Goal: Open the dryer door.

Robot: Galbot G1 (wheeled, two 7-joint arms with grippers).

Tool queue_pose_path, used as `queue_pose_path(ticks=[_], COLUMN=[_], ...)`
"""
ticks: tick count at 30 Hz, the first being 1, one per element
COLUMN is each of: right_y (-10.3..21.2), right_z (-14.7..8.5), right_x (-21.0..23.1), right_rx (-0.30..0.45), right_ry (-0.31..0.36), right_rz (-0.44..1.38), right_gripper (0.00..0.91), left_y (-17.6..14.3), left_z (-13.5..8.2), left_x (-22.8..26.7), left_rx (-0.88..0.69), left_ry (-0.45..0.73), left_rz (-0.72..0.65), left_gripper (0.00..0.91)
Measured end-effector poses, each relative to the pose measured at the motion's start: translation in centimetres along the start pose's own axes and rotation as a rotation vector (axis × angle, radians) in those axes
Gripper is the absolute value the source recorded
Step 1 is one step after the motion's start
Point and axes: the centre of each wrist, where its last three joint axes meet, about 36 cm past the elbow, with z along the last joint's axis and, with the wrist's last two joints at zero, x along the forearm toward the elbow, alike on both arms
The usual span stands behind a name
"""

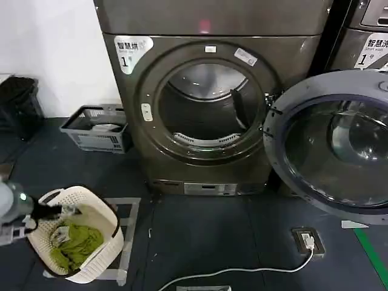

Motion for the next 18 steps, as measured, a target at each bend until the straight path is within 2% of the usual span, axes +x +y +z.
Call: queue_pose_path(ticks=[2, 9, 18], right_y=[-0.2, -0.3, -0.1], right_z=[0.1, 0.4, 0.4], right_x=[0.0, 0.3, 0.3], right_rx=[0.02, 0.016, 0.014], right_ry=[-0.007, 0.0, -0.01], right_rz=[0.01, 0.013, 0.004], right_gripper=[0.907, 0.907, 0.907], left_y=[-0.2, -0.5, -1.7], left_z=[-0.6, -1.2, -0.9], left_x=[-0.7, -1.3, -1.3], left_rx=[0.013, 0.031, 0.05], left_ry=[-0.019, -0.044, -0.037], left_rz=[-0.007, -0.013, 0.018], left_gripper=[0.907, 0.907, 0.907])
